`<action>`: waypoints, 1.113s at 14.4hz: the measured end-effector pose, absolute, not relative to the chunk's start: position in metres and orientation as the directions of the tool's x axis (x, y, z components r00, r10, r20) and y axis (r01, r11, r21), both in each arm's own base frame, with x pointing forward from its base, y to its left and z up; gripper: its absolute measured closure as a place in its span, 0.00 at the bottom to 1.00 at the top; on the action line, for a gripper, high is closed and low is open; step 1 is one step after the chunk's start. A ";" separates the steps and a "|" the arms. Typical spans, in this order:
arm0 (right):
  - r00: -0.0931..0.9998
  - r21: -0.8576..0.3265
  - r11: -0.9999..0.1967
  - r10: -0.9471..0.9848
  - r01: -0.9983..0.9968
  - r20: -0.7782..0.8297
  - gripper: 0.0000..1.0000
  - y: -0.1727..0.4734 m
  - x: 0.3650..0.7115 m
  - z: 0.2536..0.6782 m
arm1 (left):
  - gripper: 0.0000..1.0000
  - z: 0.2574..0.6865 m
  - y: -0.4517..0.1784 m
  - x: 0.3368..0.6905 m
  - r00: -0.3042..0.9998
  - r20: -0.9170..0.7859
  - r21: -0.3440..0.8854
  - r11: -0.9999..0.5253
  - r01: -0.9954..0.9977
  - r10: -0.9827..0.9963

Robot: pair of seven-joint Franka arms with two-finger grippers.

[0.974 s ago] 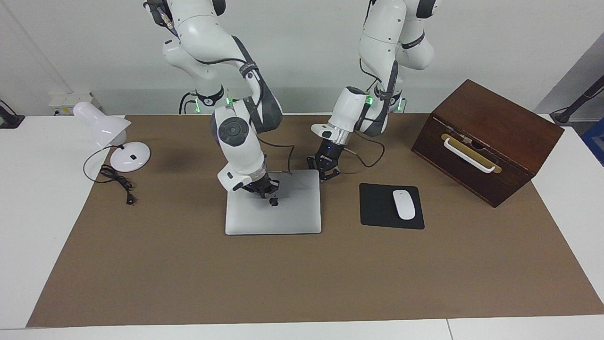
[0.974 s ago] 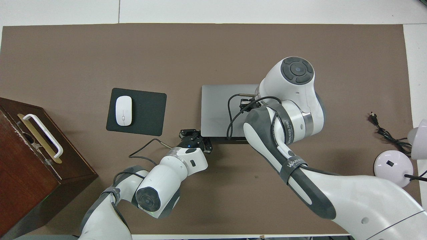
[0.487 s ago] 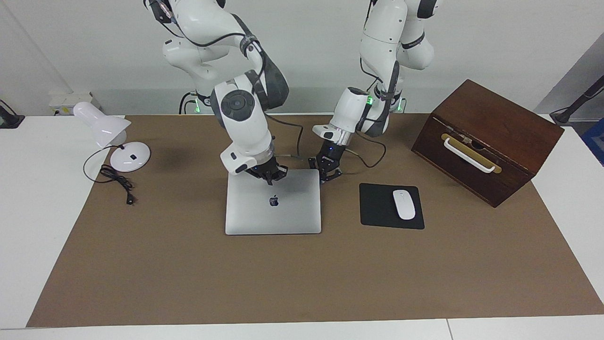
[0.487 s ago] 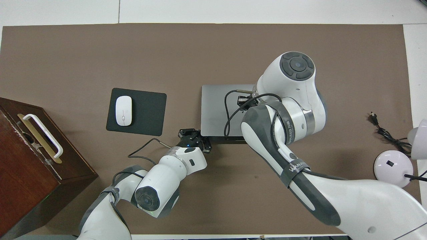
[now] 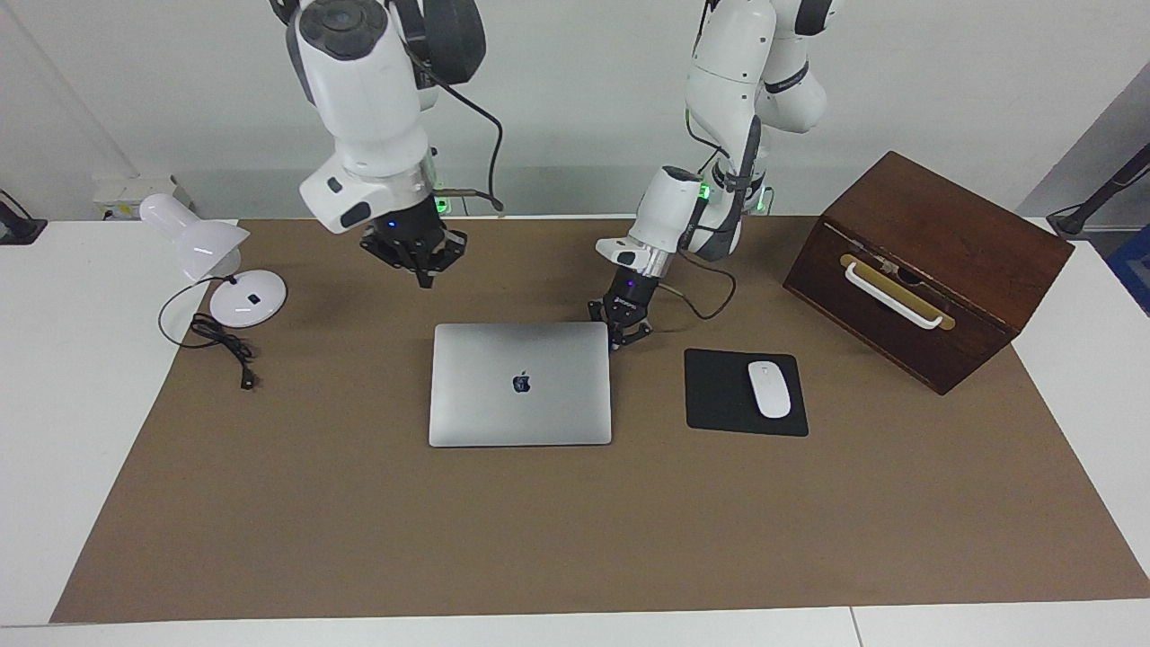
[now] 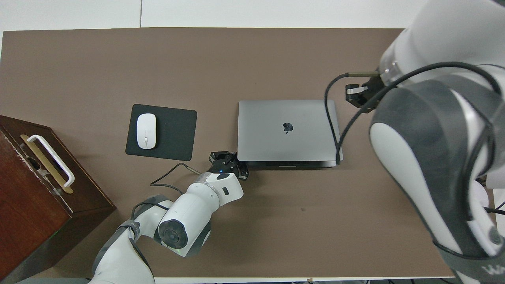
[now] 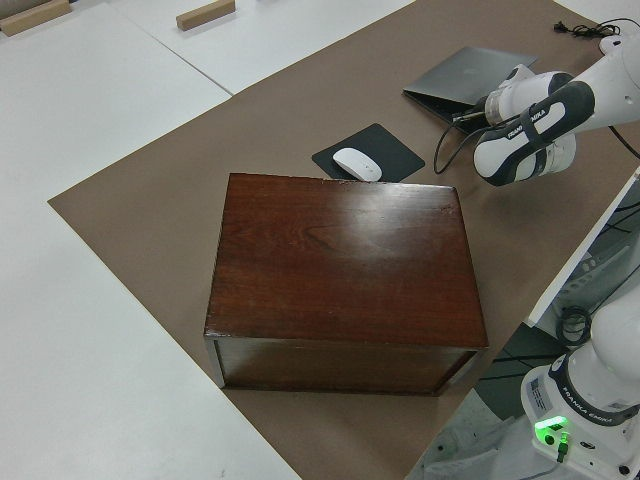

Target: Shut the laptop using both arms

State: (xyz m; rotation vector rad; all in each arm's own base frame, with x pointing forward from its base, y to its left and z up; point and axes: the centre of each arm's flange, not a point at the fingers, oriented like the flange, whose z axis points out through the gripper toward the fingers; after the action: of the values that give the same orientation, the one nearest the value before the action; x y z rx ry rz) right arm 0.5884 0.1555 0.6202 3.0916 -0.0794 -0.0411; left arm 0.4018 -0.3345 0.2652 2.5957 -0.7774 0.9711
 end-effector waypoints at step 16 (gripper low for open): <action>0.999 0.021 -0.999 0.028 0.027 0.040 0.93 -0.025 0.573 0.580 | 0.99 0.304 -0.314 0.413 0.789 0.490 0.106 -0.873 -0.476 -0.371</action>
State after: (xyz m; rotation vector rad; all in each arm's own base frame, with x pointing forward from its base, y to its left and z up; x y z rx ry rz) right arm 0.5734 -0.0249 0.5797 3.1202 0.0423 0.0634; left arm 0.4130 -0.3139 0.3039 2.7556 -0.6615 0.6871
